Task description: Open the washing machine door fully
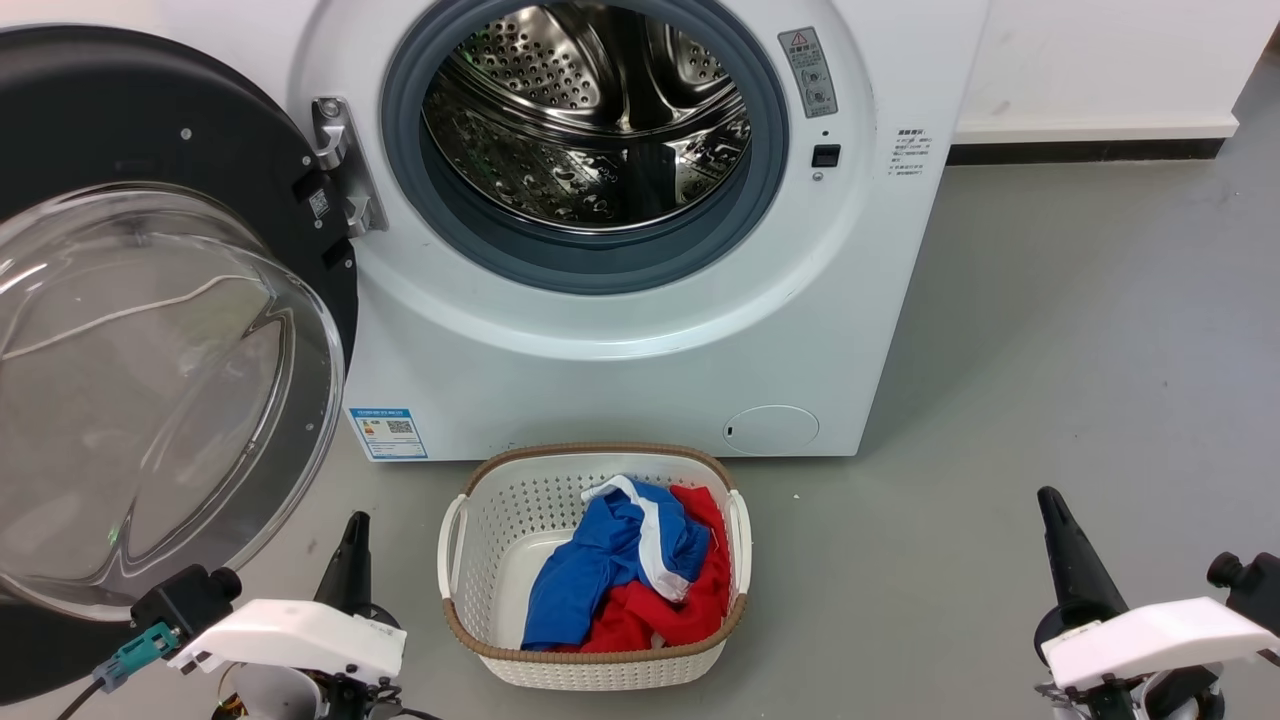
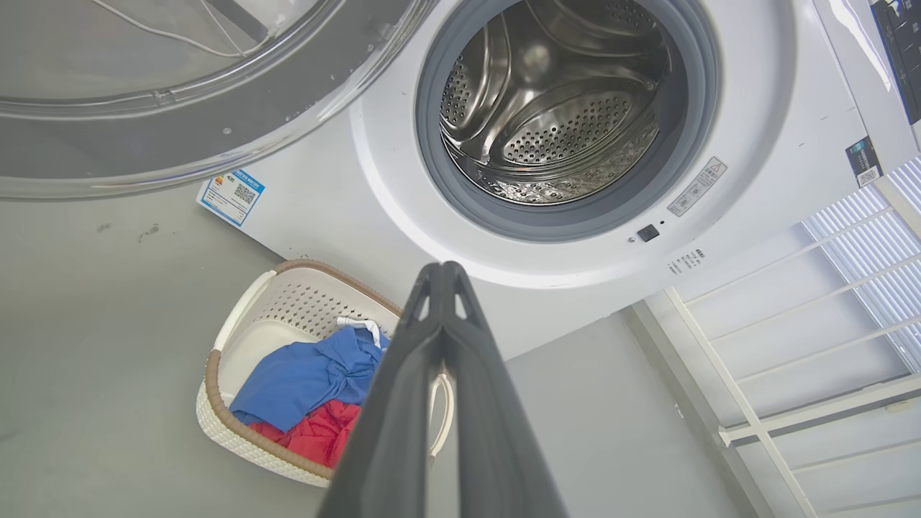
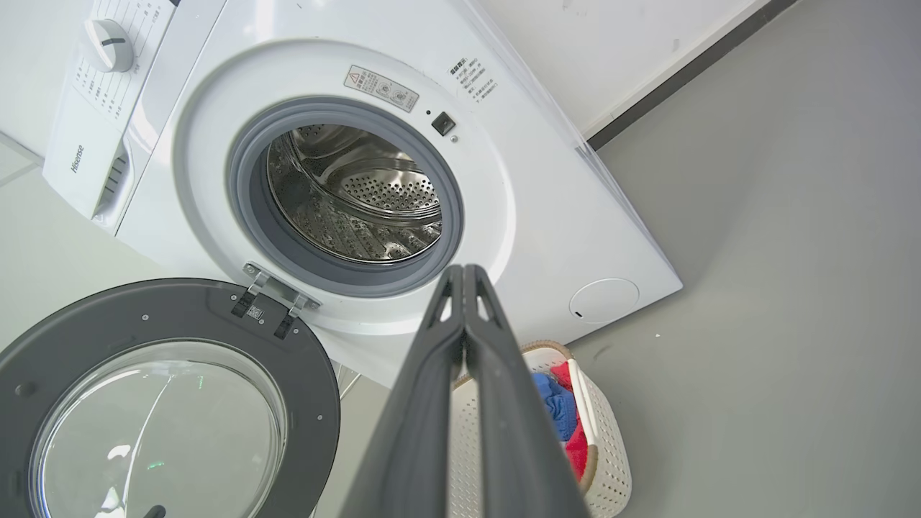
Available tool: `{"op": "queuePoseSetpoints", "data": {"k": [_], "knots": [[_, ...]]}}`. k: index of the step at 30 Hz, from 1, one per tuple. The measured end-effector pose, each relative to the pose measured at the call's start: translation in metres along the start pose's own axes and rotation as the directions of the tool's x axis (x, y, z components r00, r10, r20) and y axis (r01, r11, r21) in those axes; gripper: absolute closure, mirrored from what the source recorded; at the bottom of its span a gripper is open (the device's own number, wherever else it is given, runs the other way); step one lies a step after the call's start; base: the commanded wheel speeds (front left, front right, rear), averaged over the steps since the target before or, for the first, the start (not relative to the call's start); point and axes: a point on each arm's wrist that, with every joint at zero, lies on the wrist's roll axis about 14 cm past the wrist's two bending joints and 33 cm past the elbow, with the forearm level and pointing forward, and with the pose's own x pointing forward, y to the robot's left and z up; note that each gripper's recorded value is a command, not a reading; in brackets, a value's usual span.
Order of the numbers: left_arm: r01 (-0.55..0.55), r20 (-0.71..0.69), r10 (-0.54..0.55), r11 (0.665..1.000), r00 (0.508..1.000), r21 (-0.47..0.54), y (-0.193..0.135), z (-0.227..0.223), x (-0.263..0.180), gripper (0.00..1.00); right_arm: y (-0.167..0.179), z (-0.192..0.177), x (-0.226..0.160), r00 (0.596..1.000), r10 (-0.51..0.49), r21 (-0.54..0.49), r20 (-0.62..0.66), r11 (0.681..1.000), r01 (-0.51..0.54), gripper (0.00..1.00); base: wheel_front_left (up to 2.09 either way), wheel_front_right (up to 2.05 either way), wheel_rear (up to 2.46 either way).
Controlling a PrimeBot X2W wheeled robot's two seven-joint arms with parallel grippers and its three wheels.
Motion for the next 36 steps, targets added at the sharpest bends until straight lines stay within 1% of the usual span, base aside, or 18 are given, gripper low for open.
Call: {"op": "queuePoseSetpoints", "data": {"k": [9,15,25,36], "knots": [[0.002,-0.007,-0.003,0.993,1.000,-0.122,-0.001,0.000,0.001,1.00,-0.002,0.001,0.002,1.000,-0.005,0.117,0.002,0.993,0.005,1.00,0.00,0.00,0.00],[0.004,-0.006,-0.006,0.981,1.000,-0.192,-0.001,0.002,0.001,1.00,-0.001,0.002,0.005,1.000,-0.003,0.190,0.005,0.982,0.002,1.00,0.00,0.00,0.00],[0.017,-0.005,-0.019,0.952,1.000,-0.306,-0.003,0.003,0.002,1.00,-0.002,0.002,0.007,1.000,-0.005,0.298,0.004,0.954,0.003,1.00,0.00,0.00,0.00],[0.029,0.003,-0.030,0.913,1.000,-0.406,-0.003,0.006,0.002,1.00,-0.001,0.003,0.011,1.000,0.001,0.405,0.008,0.914,-0.004,1.00,0.00,0.00,0.00]]}}
